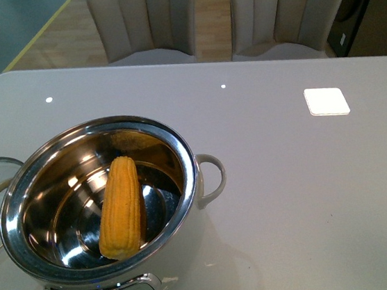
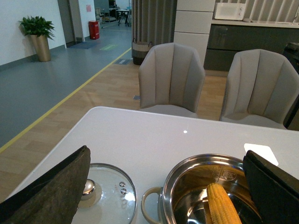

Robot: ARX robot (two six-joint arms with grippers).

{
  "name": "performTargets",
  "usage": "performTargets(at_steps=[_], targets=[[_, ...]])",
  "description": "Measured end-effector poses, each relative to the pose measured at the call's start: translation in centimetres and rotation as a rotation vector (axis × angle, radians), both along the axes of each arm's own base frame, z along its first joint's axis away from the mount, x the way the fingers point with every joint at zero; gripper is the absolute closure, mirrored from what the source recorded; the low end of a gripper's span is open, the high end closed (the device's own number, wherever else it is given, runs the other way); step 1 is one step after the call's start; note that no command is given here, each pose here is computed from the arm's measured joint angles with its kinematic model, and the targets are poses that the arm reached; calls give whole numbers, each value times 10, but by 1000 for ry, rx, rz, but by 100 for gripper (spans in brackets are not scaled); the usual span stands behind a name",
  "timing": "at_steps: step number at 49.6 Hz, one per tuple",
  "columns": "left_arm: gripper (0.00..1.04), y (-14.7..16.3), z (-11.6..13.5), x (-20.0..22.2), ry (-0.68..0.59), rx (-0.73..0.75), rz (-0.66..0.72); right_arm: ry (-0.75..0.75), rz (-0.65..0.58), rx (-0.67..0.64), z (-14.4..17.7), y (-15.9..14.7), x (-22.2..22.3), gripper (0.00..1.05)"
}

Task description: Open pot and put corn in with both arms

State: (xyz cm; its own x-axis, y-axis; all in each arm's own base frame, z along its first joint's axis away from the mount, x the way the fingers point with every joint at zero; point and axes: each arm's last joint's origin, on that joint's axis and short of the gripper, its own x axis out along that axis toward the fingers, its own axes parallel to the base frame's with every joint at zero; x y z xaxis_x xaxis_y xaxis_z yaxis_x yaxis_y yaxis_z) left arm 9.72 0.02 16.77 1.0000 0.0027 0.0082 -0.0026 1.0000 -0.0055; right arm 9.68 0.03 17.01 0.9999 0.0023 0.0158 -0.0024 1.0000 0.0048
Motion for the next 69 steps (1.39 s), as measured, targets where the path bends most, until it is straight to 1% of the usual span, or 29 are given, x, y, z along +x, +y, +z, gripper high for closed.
performTargets(at_steps=[9,11,15,16,21,26,30,35,37,39,69], targets=[[7,0,0,0,0,0,0,0,0,0,0,0,0,103],[7,0,0,0,0,0,0,0,0,-1,0,0,0,99],[7,0,0,0,0,0,0,0,0,-2,0,0,0,85],[7,0,0,0,0,0,0,0,0,-2,0,0,0,83],[7,0,0,0,0,0,0,0,0,-2,0,0,0,64],[7,0,0,0,0,0,0,0,0,-2,0,0,0,50],[7,0,0,0,0,0,0,0,0,-2,0,0,0,36],[7,0,0,0,0,0,0,0,0,-2,0,0,0,12],[7,0,0,0,0,0,0,0,0,-1,0,0,0,7],[7,0,0,0,0,0,0,0,0,-2,0,0,0,9],[7,0,0,0,0,0,0,0,0,-2,0,0,0,9]])
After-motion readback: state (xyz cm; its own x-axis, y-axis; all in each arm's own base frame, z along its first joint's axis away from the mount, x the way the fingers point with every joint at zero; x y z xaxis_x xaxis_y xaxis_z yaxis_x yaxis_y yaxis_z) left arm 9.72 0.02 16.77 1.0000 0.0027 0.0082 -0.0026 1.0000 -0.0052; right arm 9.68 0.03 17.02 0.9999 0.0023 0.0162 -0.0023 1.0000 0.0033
